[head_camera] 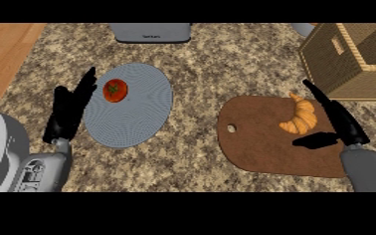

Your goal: Pick the croissant from the cutting board and place it in the basket

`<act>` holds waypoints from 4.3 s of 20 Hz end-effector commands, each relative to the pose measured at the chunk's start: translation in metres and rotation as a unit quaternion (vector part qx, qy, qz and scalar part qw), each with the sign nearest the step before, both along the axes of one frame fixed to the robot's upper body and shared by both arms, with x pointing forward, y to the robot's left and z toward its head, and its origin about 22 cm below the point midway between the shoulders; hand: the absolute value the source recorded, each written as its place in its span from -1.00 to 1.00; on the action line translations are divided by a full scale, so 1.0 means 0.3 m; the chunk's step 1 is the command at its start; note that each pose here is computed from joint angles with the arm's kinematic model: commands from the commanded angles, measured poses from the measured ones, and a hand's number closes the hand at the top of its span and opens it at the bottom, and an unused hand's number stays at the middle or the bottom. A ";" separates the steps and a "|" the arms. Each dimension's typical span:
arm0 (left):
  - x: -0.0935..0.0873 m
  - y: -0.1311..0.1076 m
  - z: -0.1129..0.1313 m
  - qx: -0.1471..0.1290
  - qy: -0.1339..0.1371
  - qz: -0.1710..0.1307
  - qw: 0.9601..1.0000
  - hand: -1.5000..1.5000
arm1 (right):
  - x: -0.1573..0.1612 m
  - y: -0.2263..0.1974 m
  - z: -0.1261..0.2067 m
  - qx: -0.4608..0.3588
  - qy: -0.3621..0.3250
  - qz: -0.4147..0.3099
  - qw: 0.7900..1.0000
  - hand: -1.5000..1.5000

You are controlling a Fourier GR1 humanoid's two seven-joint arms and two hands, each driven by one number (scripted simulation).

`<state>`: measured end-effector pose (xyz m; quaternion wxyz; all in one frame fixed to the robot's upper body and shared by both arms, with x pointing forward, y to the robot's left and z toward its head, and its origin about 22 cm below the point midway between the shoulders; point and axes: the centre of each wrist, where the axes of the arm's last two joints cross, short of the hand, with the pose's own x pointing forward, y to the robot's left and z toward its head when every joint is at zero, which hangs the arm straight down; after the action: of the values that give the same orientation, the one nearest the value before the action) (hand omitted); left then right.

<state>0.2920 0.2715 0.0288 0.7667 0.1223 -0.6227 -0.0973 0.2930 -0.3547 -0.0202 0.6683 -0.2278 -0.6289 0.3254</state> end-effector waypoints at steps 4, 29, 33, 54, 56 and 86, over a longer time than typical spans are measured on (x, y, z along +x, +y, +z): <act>0.031 -0.016 0.013 -0.005 0.004 -0.003 1.000 0.00 | 0.015 0.036 -0.022 -0.055 -0.018 0.023 0.998 1.00; 0.034 0.030 0.006 0.001 -0.002 -0.005 1.000 0.00 | 0.405 0.761 0.250 -0.217 0.016 -0.029 0.976 1.00; 0.032 0.038 0.026 -0.004 -0.004 0.006 1.000 0.00 | 0.417 0.766 0.404 -0.123 -0.052 -0.042 0.990 1.00; 0.046 0.043 0.004 -0.003 0.001 0.002 1.000 0.00 | 0.350 0.634 1.223 -0.014 -0.174 -0.192 0.966 1.00; 0.038 0.002 -0.029 0.002 -0.011 0.000 1.000 0.00 | 0.395 0.511 1.269 -0.047 -0.174 -0.221 0.958 1.00; 0.017 -0.015 0.006 0.001 -0.005 -0.008 1.000 0.00 | 0.405 -0.239 0.835 -0.270 -0.057 -0.260 0.926 1.00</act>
<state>0.2972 0.2715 0.0293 0.7630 0.1170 -0.6271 -0.1046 0.4229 -0.4029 0.2654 0.6068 -0.5711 -0.4841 0.2672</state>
